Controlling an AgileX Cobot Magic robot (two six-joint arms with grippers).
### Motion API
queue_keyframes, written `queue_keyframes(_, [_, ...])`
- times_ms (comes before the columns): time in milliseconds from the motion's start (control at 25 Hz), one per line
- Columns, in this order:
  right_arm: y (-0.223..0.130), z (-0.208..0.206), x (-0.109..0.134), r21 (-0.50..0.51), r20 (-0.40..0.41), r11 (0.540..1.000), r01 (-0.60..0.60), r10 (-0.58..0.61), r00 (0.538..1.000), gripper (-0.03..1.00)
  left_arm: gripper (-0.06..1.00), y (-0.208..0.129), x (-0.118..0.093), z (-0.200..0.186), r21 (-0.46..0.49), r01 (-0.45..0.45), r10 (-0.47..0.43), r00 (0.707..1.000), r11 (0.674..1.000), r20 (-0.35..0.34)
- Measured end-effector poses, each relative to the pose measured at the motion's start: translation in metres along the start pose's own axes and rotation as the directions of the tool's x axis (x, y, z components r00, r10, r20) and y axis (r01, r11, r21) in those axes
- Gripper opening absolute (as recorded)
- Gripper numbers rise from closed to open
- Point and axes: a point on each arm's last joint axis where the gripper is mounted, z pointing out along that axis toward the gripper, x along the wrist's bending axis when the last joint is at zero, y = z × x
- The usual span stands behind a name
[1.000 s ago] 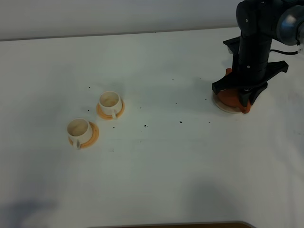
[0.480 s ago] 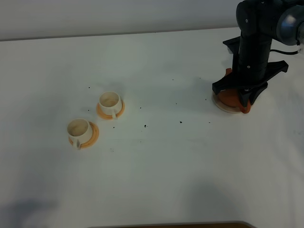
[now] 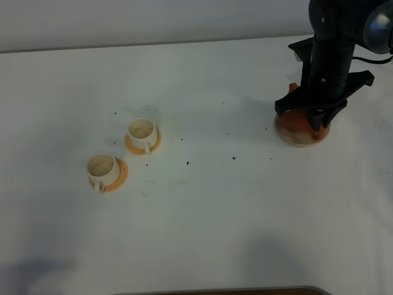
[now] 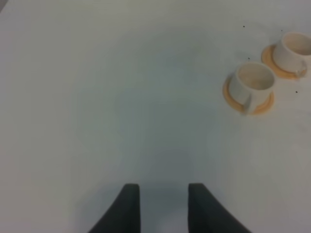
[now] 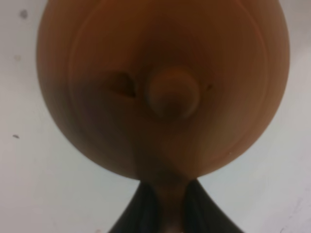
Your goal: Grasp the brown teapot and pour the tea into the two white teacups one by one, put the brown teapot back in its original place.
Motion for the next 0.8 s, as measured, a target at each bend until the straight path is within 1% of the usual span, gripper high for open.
queue_keyframes(240, [-0.001,-0.005,0.0,-0.013,0.0,1.0,0.006,-0.006,1.0,0.13,0.28,0.0,0.0,0.0,0.0,0.0,0.0,1.0,1.0,0.0])
queue_keyframes(480, [-0.001,-0.03,0.001,-0.077,0.006,0.996,0.043,-0.043,0.999,0.13,0.28,0.0,0.0,0.0,0.0,0.0,0.0,1.0,1.0,0.0])
queue_keyframes(600, [0.004,-0.044,0.013,-0.126,0.014,0.987,0.098,-0.097,0.995,0.13,0.28,0.0,0.0,0.0,0.0,0.0,0.0,1.0,1.0,0.0])
queue_keyframes(800, [0.011,-0.071,0.046,-0.22,0.026,0.956,0.196,-0.195,0.98,0.13,0.28,0.0,0.0,0.0,0.0,0.0,0.0,1.0,1.0,0.0])
